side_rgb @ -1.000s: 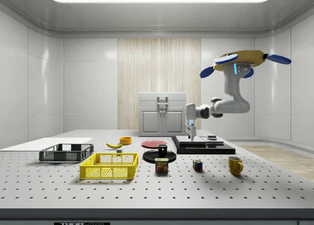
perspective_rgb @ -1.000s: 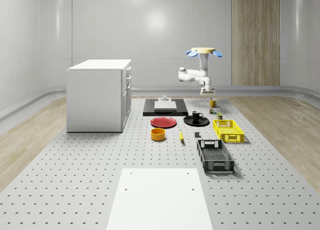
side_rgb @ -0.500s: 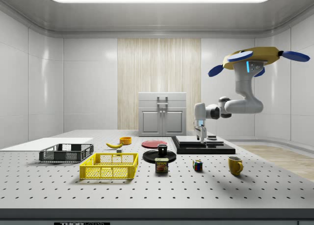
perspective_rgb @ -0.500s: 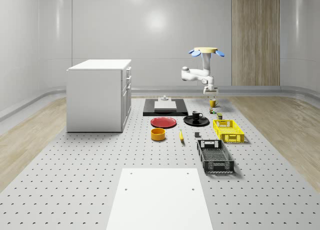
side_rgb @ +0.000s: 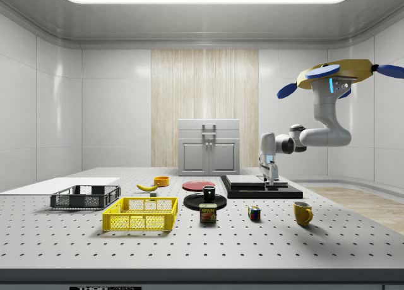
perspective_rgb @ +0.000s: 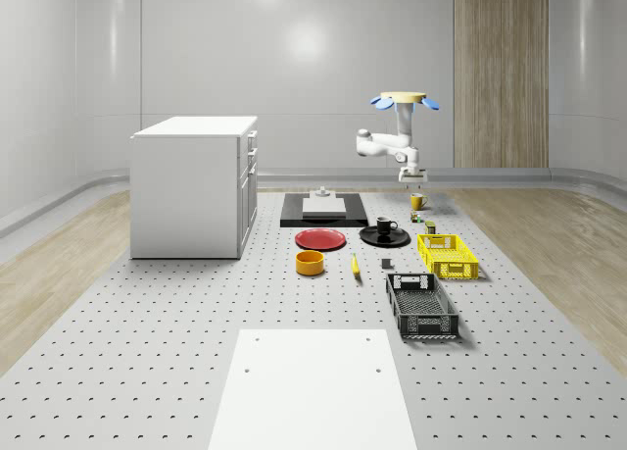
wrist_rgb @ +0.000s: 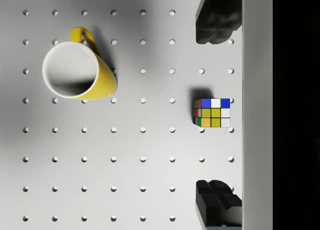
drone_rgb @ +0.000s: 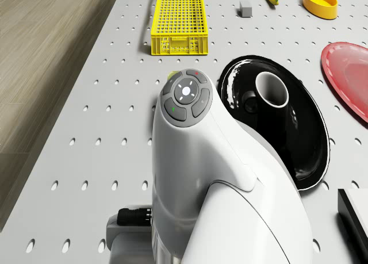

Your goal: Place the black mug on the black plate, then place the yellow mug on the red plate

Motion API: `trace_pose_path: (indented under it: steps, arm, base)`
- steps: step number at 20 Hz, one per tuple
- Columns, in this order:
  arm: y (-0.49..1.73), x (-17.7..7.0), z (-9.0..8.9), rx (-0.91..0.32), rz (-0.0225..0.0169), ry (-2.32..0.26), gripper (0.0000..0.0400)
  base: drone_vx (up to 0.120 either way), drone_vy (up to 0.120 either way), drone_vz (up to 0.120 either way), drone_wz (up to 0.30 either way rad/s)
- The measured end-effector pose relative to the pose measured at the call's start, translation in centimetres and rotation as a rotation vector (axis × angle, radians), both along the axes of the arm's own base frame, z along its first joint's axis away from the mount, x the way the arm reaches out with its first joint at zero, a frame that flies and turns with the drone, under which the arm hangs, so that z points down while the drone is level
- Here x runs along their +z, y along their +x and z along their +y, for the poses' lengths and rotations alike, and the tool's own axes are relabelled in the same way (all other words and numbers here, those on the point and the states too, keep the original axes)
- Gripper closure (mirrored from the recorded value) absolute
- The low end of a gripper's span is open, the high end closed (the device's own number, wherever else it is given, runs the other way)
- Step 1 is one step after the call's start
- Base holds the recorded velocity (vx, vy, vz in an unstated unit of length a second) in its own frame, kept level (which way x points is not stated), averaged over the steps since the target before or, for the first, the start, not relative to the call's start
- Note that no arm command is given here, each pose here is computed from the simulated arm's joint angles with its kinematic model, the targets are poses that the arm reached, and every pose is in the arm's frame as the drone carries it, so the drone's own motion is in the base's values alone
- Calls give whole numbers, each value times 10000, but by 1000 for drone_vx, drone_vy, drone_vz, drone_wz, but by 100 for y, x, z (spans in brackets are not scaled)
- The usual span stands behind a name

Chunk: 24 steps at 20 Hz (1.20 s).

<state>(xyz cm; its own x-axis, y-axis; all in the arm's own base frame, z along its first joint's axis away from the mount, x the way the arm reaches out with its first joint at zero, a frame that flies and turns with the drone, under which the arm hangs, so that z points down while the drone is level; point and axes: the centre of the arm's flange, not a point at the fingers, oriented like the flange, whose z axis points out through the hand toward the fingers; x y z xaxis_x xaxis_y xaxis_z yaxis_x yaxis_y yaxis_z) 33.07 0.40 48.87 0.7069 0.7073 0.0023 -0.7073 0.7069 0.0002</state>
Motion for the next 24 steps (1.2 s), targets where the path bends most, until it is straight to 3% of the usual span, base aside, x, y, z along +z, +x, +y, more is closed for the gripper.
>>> trace_pose_path:
  steps: [7,16,21,24]
  arm:
    - [0,0,0,0,0,0,0]
    - [0,0,0,0,0,0,0]
    - [0,0,0,0,0,0,0]
    - [0,0,0,0,0,0,0]
  base:
    - [-120,0,-86,0]
    - [-120,27,-18,0]
    - [-16,0,-120,0]
    - [-93,0,-27,0]
